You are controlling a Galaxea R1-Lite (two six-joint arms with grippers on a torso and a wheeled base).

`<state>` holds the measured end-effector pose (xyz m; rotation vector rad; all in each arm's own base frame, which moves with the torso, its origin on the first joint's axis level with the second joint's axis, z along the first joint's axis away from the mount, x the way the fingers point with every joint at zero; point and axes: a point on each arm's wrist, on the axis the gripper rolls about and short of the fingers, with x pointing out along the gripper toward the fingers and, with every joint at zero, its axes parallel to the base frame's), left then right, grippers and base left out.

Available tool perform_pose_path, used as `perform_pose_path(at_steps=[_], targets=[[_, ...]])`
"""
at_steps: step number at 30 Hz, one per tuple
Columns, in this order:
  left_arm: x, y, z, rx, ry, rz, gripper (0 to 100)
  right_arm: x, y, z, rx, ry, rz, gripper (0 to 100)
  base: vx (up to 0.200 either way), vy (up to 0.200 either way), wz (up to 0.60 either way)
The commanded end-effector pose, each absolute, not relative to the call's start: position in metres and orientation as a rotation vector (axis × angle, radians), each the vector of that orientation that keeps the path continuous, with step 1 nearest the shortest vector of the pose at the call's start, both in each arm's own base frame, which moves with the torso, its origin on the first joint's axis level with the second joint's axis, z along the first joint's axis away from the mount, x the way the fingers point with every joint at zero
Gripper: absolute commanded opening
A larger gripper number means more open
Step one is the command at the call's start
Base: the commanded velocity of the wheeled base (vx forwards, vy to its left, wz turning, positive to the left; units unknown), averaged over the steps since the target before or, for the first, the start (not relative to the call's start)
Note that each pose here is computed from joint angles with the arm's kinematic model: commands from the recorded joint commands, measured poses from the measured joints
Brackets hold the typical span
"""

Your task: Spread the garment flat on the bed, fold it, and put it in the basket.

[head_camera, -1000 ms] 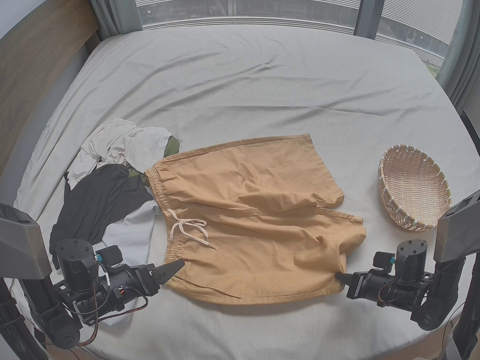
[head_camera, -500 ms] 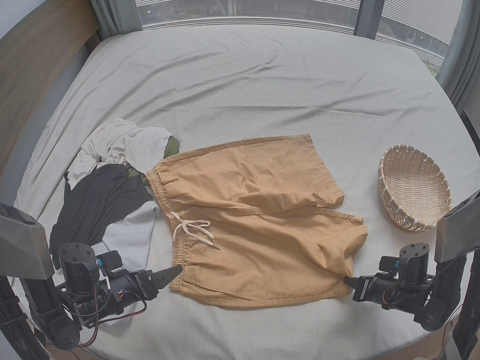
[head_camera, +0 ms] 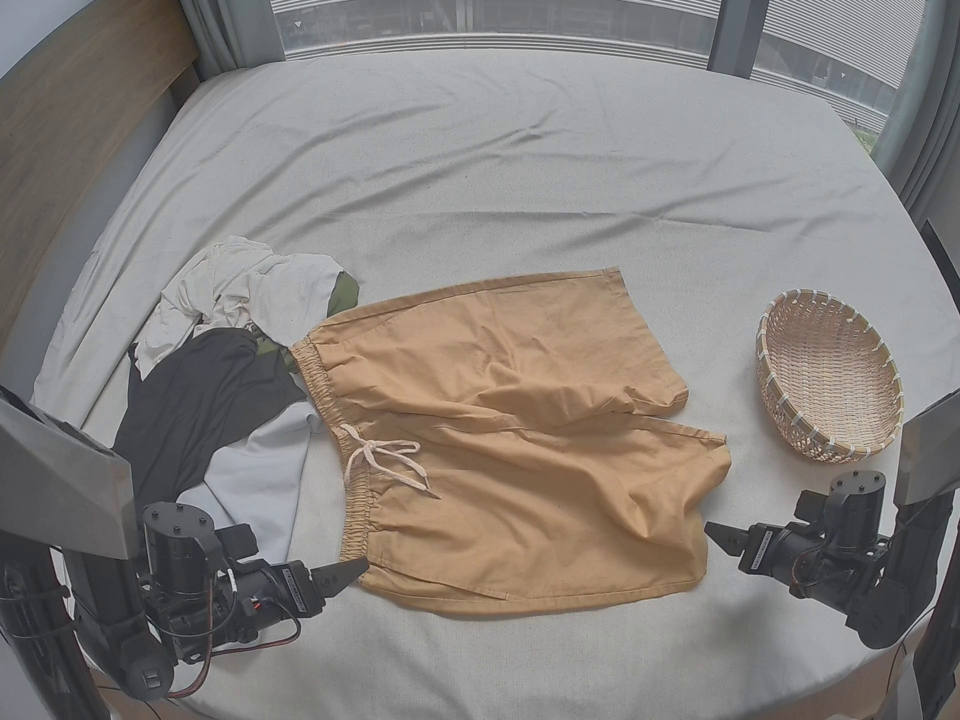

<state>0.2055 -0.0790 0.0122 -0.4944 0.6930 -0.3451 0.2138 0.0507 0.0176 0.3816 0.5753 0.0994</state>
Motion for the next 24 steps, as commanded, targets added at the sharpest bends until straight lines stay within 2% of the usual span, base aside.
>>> perform_pose_path(at_steps=[1, 12, 24], targets=[[0.202, -0.079, 0.005, -0.49, 0.738, -0.333, 100, 0.211, 0.05, 0.026, 0.391, 0.545, 0.109, 100, 0.0, 0.0, 0.0], [0.217, -0.087, 0.005, -0.536, 0.704, -0.353, 100, 0.21, 0.053, 0.026, 0.389, 0.545, 0.122, 100, 0.0, 0.0, 0.0], [0.24, -0.104, -0.018, -0.524, 0.711, -0.376, 100, 0.21, 0.053, 0.03, 0.392, 0.526, 0.123, 100, 0.0, 0.0, 0.0]])
